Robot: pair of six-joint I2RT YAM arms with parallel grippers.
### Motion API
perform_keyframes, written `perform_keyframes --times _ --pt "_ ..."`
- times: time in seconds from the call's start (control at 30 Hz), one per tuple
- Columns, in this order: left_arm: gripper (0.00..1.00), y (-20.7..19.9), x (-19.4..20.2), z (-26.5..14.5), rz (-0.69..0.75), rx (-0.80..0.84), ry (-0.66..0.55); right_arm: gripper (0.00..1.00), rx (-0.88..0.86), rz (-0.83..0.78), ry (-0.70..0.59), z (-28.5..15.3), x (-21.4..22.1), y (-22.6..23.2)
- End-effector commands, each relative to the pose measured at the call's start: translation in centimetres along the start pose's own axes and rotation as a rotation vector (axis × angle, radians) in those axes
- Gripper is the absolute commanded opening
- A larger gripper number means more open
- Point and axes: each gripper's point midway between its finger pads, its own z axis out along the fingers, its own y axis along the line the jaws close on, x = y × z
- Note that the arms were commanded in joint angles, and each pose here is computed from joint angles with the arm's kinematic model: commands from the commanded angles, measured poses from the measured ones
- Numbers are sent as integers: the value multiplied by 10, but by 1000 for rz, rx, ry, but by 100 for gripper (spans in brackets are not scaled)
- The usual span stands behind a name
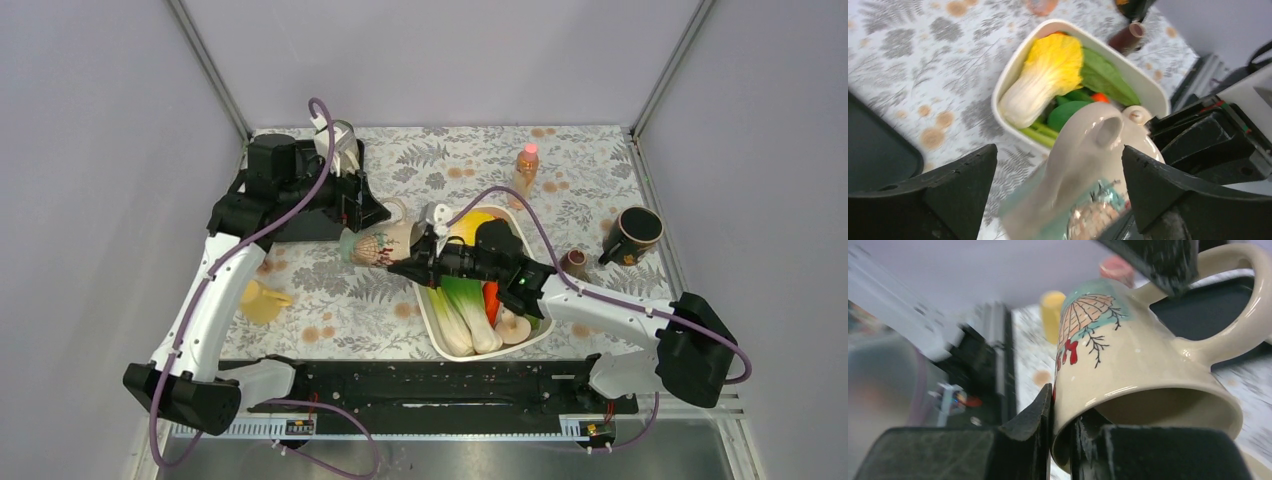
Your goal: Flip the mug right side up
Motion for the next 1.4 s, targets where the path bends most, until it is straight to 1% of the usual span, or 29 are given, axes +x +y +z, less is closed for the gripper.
perform_keyframes --times 0.0,0.03,0.07,0.17,0.23,0.33,0.4,0.5,0.6,0.67,0.77,0.87,0.97,1.03,1.17,1.2,1.23,1.27,1.33,1.37 --pt "99 29 -13 -32 144 -217 -8 0 160 -517 217 -16 -2 -45" --pt "99 28 -17 -38 174 -230 -10 0 161 -596 287 -20 8 -50" --pt "99 25 -21 -43 199 -234 -13 0 162 -687 325 -22 10 -54" --pt "99 13 -32 -50 241 -235 -14 0 81 -914 475 -28 27 -51" --pt "99 6 -29 -43 290 -252 38 0 -4 -1074 536 -29 30 -45" --pt "97 1 -12 -21 337 -249 153 0 -111 -1296 629 -32 33 -37" --pt "94 -2 -2 -8 351 -237 218 0 -156 -1410 695 -33 33 -37" --pt "90 -11 11 7 416 -218 300 0 -193 -1555 793 -31 33 -40" --pt "89 -16 26 17 477 -223 368 0 -213 -1632 890 -28 33 -42" --pt "89 -15 31 19 504 -235 389 0 -226 -1665 929 -25 36 -42" --pt "85 -16 41 22 551 -241 422 0 -259 -1662 941 -23 42 -40" --pt "80 -12 57 25 610 -273 482 0 -242 -1660 959 -21 40 -43" --pt "74 3 66 28 661 -346 518 0 -238 -1658 944 -19 36 -42" --pt "73 10 69 30 686 -370 533 0 -242 -1659 926 -18 33 -39" --pt "73 1 82 41 653 -295 536 0 -231 -1661 910 -15 27 -38" --pt "70 4 87 45 649 -299 546 0 -226 -1667 903 -14 26 -38" --pt "63 8 88 48 648 -316 549 0 -223 -1674 894 -13 24 -37" --pt "51 13 90 51 651 -337 553 0 -226 -1675 885 -13 24 -36" --pt "9 18 91 55 652 -360 548 0 -222 -1666 870 -13 21 -34" --pt "0 19 92 56 649 -365 543 0 -211 -1658 865 -12 20 -33"
